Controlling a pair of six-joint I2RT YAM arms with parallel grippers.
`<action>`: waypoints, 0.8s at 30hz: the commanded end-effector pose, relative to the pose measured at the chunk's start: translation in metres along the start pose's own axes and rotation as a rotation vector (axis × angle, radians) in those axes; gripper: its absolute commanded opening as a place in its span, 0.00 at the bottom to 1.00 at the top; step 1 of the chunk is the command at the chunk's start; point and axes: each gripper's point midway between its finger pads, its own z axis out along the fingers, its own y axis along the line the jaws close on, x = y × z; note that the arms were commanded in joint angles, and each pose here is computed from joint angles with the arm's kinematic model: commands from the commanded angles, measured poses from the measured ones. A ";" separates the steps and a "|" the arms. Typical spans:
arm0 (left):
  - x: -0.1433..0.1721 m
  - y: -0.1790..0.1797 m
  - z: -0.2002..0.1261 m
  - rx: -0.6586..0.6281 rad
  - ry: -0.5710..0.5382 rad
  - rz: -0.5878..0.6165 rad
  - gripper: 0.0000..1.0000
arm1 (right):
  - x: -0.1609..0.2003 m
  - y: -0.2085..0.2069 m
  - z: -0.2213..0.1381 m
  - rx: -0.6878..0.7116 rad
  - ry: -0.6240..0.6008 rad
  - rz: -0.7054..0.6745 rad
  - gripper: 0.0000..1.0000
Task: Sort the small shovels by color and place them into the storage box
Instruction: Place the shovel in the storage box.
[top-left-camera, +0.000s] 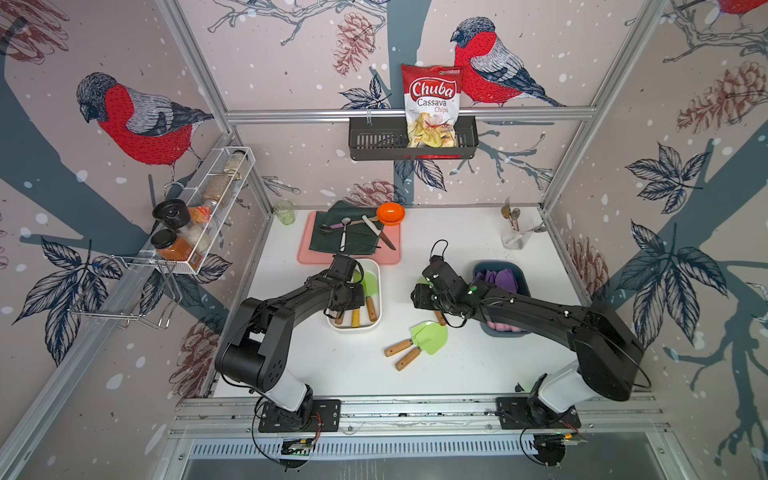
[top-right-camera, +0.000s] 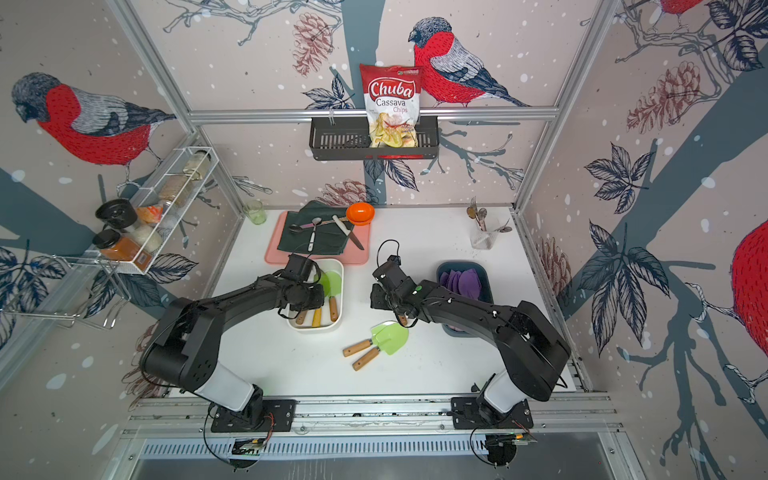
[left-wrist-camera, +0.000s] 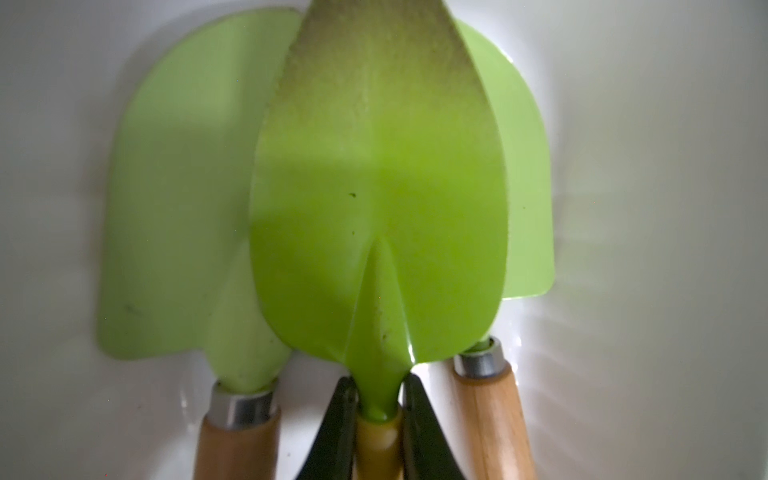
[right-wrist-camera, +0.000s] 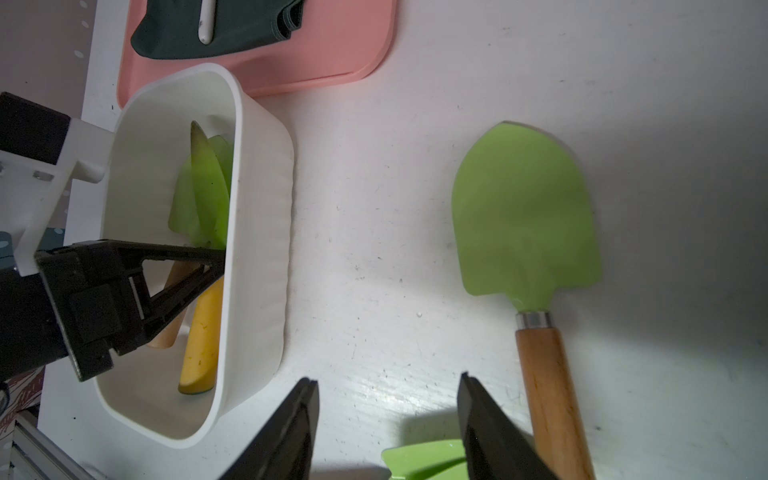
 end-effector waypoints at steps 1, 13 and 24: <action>-0.001 -0.002 0.002 0.017 0.001 -0.022 0.20 | 0.000 0.000 0.000 0.000 -0.004 0.002 0.59; -0.004 -0.004 -0.004 0.026 -0.013 -0.031 0.28 | -0.001 0.002 0.000 -0.002 -0.005 0.004 0.59; -0.029 -0.018 -0.034 0.074 -0.139 0.055 0.41 | -0.009 -0.001 -0.006 0.011 -0.008 -0.007 0.58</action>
